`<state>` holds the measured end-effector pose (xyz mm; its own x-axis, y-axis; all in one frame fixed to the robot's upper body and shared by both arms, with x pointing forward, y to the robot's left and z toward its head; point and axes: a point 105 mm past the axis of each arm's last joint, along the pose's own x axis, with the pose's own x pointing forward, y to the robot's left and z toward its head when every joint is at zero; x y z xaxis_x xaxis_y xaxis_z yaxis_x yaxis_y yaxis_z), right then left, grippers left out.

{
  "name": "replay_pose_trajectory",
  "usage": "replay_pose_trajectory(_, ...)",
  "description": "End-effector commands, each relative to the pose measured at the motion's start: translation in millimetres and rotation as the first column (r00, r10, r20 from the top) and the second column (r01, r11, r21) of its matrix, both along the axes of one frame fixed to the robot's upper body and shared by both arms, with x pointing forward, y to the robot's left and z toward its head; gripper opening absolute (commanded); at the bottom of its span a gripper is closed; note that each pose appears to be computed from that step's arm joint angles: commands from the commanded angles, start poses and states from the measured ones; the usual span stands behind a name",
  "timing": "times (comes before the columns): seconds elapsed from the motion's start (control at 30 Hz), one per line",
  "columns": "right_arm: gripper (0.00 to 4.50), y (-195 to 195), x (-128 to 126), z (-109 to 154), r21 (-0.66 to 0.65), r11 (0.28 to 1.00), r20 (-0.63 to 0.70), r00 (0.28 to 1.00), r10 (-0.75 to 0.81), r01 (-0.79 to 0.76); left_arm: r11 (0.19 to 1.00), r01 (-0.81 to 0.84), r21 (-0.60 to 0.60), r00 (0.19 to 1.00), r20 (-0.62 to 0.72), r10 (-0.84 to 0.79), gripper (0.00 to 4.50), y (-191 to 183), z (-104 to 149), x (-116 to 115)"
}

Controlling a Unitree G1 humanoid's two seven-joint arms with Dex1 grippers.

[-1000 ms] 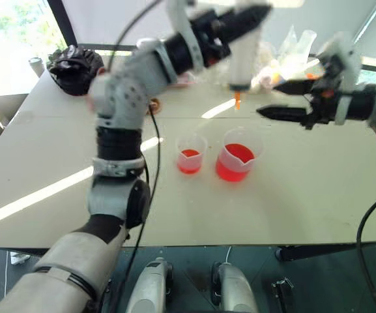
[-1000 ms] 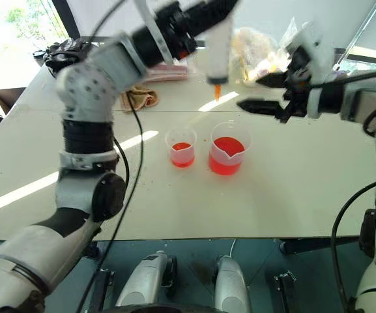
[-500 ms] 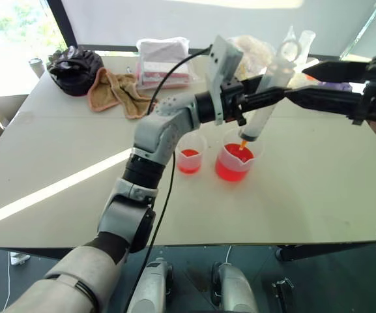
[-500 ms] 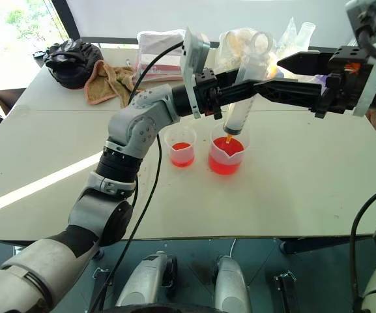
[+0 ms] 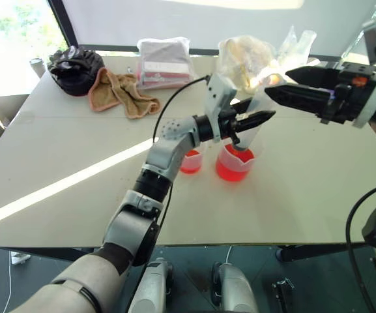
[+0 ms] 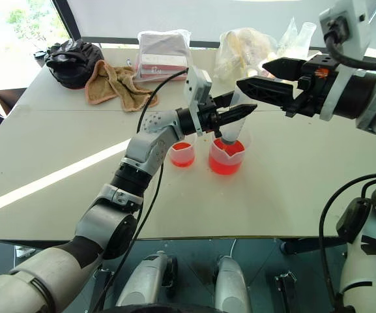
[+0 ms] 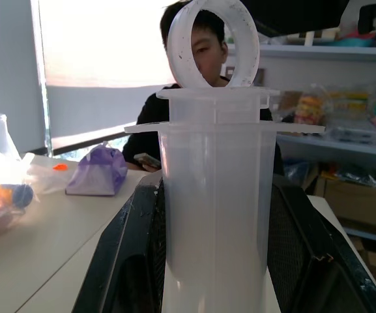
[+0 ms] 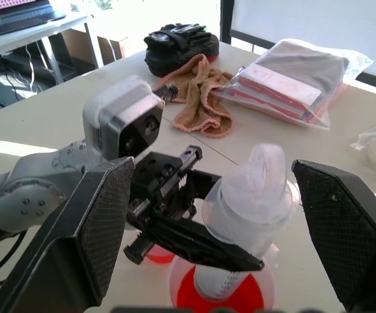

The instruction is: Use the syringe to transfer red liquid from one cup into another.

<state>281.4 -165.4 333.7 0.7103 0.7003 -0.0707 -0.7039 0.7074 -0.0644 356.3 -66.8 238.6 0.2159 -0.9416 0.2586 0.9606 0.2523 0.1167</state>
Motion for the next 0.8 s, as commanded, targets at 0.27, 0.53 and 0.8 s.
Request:
replay_pose_trajectory(0.27,4.04,-3.0,2.3,-3.0,-0.015,0.998,0.016,0.998,-0.062,0.062,0.999,-0.021,-0.043,0.998,0.058,0.024,1.45,-1.3,8.0,-3.4)
replay_pose_trajectory(0.53,4.04,-3.9,6.6,-7.8,-0.007,0.996,0.008,0.996,-0.089,0.089,0.999,-0.025,-0.037,0.998,0.048,0.026,1.45,-2.1,1.8,-5.5)
replay_pose_trajectory(0.8,4.04,-7.3,16.7,-17.7,-0.009,0.989,-0.002,0.989,-0.149,0.149,0.999,-0.029,-0.034,0.998,0.050,0.031,1.45,-1.0,0.6,-7.2)
